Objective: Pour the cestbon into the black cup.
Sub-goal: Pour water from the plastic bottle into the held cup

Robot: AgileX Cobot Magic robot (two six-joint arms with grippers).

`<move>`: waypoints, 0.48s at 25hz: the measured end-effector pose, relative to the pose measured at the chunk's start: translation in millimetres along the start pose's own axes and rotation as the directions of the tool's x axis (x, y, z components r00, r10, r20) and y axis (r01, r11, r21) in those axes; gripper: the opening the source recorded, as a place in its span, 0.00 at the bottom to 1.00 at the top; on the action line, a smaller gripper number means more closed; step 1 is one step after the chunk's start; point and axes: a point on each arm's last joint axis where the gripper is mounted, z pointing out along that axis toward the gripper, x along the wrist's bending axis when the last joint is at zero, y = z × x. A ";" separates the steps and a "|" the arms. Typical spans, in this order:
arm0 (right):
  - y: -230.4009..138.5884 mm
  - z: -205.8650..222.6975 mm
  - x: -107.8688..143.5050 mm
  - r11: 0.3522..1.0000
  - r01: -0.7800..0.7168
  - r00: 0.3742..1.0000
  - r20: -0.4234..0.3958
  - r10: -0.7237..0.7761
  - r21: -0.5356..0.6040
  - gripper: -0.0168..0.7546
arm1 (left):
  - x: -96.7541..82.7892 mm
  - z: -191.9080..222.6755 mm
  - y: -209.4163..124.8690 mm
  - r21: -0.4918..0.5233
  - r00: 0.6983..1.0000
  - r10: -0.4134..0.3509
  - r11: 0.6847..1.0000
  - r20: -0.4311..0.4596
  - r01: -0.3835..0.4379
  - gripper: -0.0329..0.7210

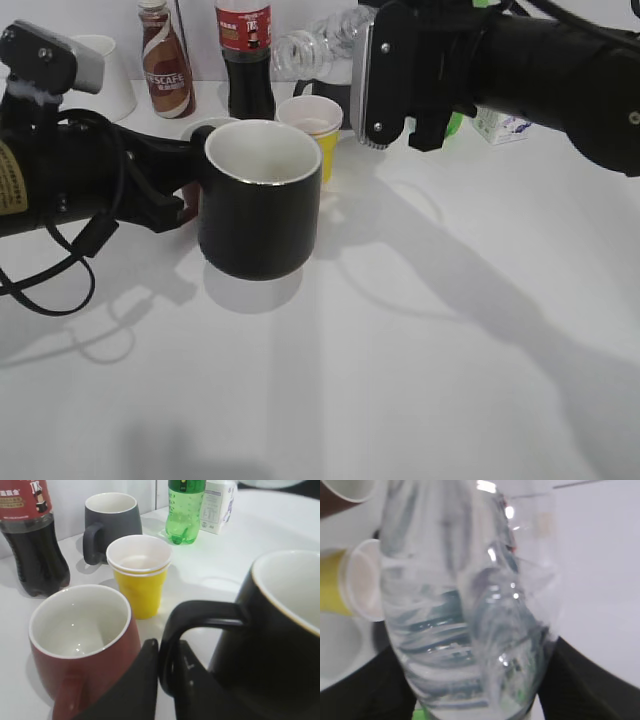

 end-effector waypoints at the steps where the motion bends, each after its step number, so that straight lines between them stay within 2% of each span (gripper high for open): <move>1: 0.3 0.0 -1.1 1.000 0.023 1.000 0.012 -0.023 -0.003 0.63 | 0.0 0.0 0.0 0.000 1.000 0.000 1.000 0.000 0.000 0.10; 6: 2.2 -0.4 -8.0 0.993 0.116 0.989 0.090 -0.114 -0.013 0.63 | 0.0 0.0 0.0 0.000 1.000 0.000 1.000 0.000 0.000 0.10; 12: 2.9 -0.7 -10.6 0.979 0.202 0.973 0.120 -0.199 -0.007 0.63 | 0.1 0.0 -0.1 0.001 1.000 0.000 1.000 -0.001 0.000 0.10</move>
